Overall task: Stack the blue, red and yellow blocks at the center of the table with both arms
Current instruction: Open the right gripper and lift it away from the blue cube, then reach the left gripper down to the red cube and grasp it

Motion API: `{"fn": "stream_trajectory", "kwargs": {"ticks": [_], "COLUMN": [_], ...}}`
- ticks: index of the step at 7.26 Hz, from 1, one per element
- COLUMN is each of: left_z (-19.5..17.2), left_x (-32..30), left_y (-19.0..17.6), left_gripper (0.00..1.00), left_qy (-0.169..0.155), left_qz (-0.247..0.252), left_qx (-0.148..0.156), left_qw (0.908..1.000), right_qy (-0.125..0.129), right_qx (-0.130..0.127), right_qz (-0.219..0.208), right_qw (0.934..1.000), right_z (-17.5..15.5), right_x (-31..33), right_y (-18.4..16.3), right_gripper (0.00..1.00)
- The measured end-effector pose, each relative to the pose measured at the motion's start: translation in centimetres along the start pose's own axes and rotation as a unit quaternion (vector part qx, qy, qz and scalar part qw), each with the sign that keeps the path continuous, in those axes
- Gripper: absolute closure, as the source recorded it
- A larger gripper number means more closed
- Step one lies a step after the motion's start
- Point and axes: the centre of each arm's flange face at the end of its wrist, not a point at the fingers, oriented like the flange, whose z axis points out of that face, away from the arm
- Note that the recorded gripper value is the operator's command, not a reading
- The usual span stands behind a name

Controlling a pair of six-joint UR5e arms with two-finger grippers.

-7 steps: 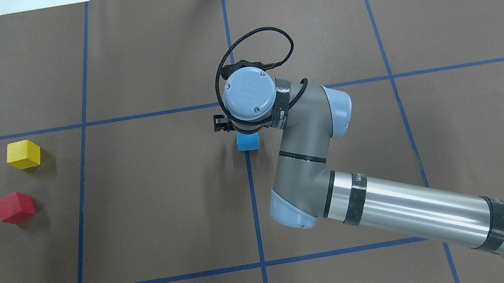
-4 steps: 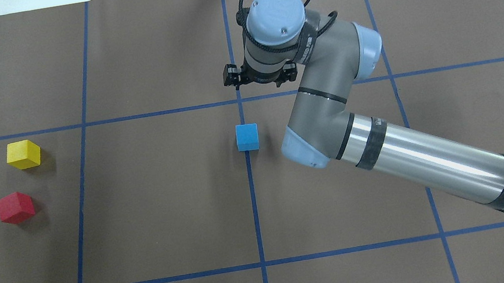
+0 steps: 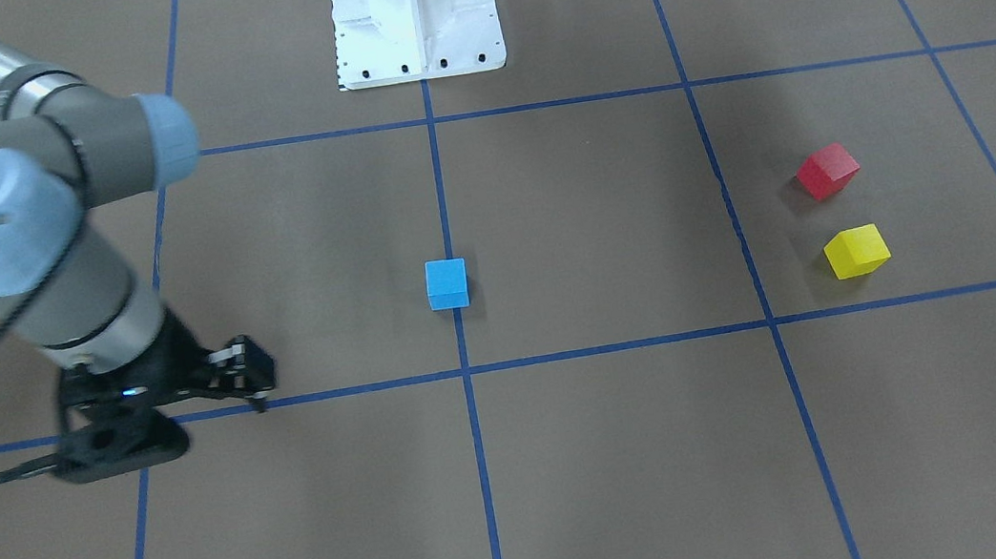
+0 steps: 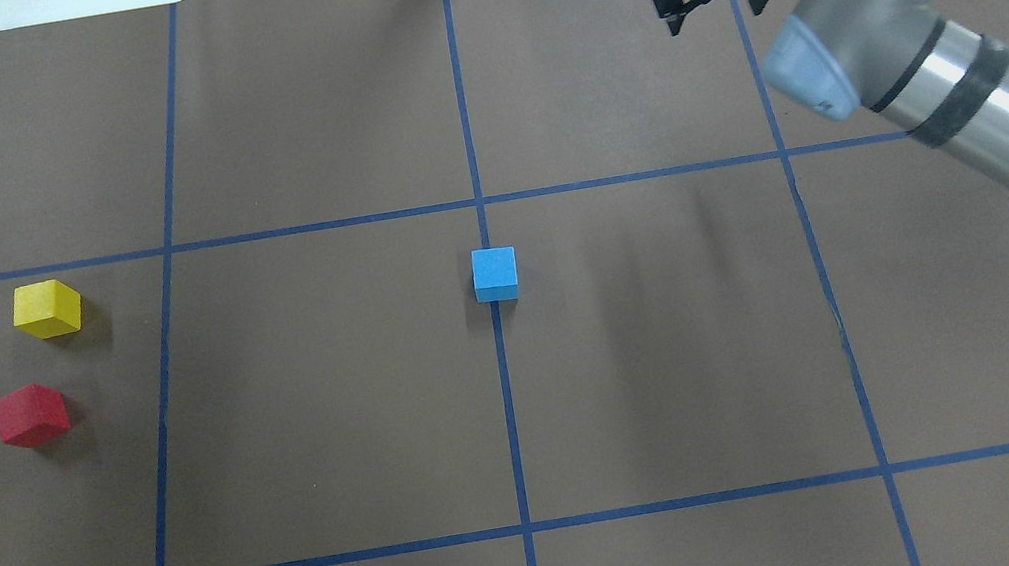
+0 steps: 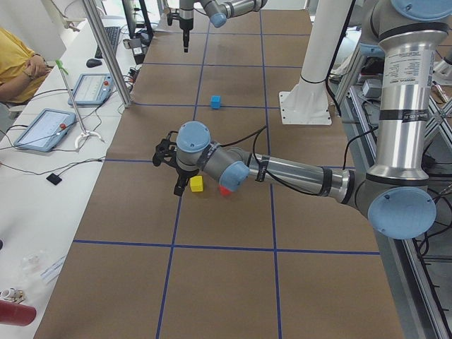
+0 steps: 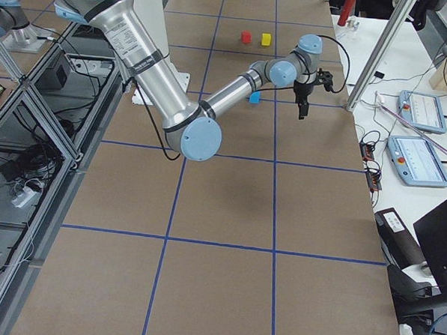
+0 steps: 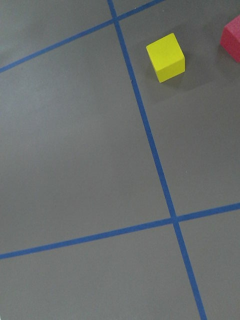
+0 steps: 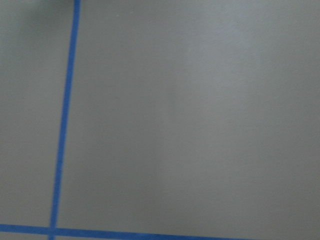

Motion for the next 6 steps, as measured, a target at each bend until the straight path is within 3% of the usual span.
{"fn": "stream_trajectory", "kwargs": {"ticks": [1,3,5,6], "left_z": [1.6,6.5,12.3,14.3], "left_x": [1.9,5.9,9.3,10.0], "left_y": [-0.3,0.0,2.4,3.9], "left_gripper": [0.0,0.0,0.0,0.0], "left_qy": [0.006,-0.025,-0.058,-0.072], "left_qz": [-0.009,-0.032,-0.041,-0.077], "left_qx": [-0.004,-0.014,-0.04,-0.057], "left_qw": [0.9999,0.9991,0.9967,0.9928], "right_qy": [0.001,0.005,0.004,0.004], "right_qx": [-0.004,-0.009,-0.014,-0.015], "right_qz": [-0.035,-0.087,-0.104,-0.105], "right_qw": [0.9994,0.9961,0.9945,0.9944], "right_z": [-1.6,-3.4,-3.7,-3.7], "right_x": [7.5,18.7,22.8,23.4], "right_y": [0.9,3.5,5.3,5.5], "right_gripper": [0.0,0.0,0.0,0.0]}}
